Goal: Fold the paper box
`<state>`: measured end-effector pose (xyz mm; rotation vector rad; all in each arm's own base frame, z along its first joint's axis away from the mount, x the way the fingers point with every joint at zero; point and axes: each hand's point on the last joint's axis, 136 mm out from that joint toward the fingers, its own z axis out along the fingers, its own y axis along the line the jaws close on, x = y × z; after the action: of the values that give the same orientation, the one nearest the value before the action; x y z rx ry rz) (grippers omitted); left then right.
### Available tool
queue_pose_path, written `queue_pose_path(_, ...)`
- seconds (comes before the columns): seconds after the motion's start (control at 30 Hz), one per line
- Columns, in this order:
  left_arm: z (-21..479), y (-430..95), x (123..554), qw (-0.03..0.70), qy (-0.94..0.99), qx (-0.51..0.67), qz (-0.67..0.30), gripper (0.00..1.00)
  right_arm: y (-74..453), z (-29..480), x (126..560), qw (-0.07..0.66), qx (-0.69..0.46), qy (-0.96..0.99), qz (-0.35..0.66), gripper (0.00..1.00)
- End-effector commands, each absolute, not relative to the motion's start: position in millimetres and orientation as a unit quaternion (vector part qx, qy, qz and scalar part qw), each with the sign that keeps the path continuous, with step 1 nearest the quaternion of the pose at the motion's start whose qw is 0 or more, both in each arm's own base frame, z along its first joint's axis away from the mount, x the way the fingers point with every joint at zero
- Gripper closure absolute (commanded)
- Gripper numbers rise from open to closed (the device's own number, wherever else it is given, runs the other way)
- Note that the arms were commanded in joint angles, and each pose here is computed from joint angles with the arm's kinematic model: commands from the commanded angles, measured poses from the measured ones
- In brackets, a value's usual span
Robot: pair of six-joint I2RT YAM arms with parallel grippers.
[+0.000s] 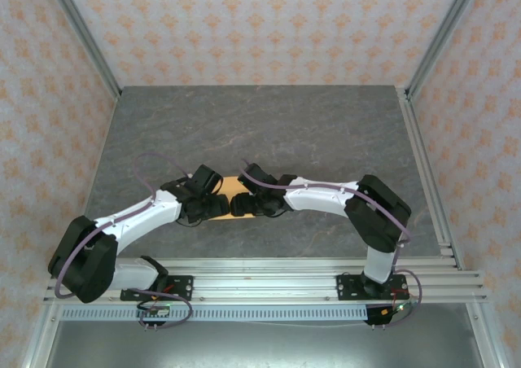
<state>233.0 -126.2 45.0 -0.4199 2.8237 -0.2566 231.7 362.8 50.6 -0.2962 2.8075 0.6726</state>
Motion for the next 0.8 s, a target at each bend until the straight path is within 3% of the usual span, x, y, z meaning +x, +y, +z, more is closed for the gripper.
queue_pose_path(0.0,47.3,-128.0,238.0,0.142,0.976,-0.139,-0.085,0.15,364.0,62.5,236.3,0.133,-0.102,0.956,0.242,0.25)
queue_pose_path(0.3,49.1,-133.8,244.2,0.138,0.975,-0.129,-0.118,0.15,358.4,77.8,239.9,0.144,-0.111,0.955,0.234,0.19)
queue_pose_path(0.47,65.9,-136.3,250.1,0.157,0.968,-0.121,-0.152,0.07,350.9,89.7,242.2,0.155,-0.117,0.953,0.234,0.19)
queue_pose_path(0.77,62.5,-141.6,245.3,0.169,0.960,-0.117,-0.189,0.14,342.9,91.4,244.6,0.155,-0.115,0.949,0.248,0.18)
